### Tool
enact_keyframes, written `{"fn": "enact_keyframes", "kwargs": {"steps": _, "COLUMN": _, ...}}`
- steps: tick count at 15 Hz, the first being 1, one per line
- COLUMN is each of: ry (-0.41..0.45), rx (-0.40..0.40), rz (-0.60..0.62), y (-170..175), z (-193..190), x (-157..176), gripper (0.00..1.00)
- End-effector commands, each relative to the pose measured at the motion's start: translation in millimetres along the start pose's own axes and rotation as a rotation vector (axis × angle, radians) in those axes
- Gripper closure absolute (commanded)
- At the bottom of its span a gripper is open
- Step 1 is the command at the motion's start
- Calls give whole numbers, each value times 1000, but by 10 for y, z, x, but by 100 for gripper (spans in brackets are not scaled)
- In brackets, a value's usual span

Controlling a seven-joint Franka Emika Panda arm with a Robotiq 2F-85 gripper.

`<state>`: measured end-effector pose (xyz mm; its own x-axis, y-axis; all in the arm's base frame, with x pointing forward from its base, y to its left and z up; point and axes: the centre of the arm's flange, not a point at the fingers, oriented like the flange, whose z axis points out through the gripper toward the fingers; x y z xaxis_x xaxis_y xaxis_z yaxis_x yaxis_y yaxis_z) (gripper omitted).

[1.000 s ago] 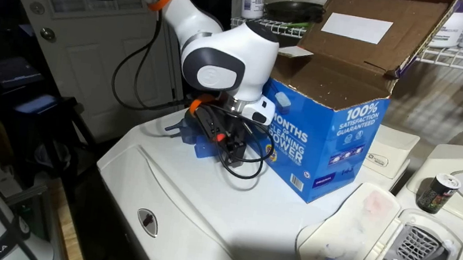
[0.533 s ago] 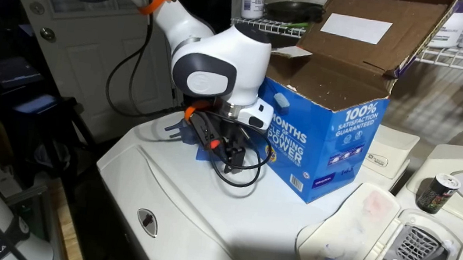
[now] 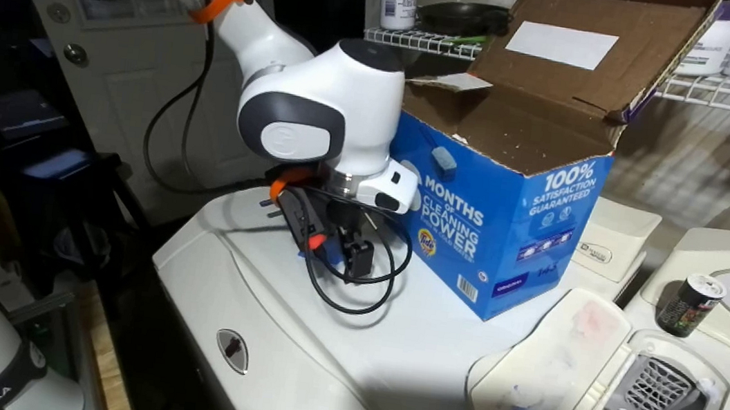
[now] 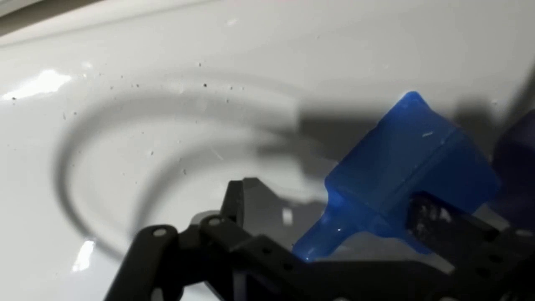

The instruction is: Turn the blue cup on the washing machine over

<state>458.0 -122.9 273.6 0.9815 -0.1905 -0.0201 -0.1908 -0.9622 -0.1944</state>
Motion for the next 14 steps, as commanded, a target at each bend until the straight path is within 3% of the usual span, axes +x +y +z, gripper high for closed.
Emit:
{"fn": "enact_keyframes", "kwargs": {"steps": 1, "ry": 43, "rx": 29, "rz": -14, "y": 23, "z": -145, "x": -223, "gripper": 0}}
{"fn": "enact_keyframes", "kwargs": {"steps": 7, "ry": 114, "rx": 135, "rz": 24, "y": -87, "z": -651, "x": -188, "gripper": 0}}
{"fn": "enact_keyframes", "kwargs": {"steps": 9, "ry": 82, "rx": 197, "rz": 56, "y": -82, "z": -750, "x": -177, "gripper": 0}}
{"fn": "enact_keyframes", "kwargs": {"steps": 10, "ry": 93, "rx": 137, "rz": 42, "y": -83, "z": -607, "x": -139, "gripper": 0}}
{"fn": "enact_keyframes", "kwargs": {"steps": 14, "ry": 91, "rx": 143, "rz": 47, "y": -65, "z": -623, "x": -150, "gripper": 0}}
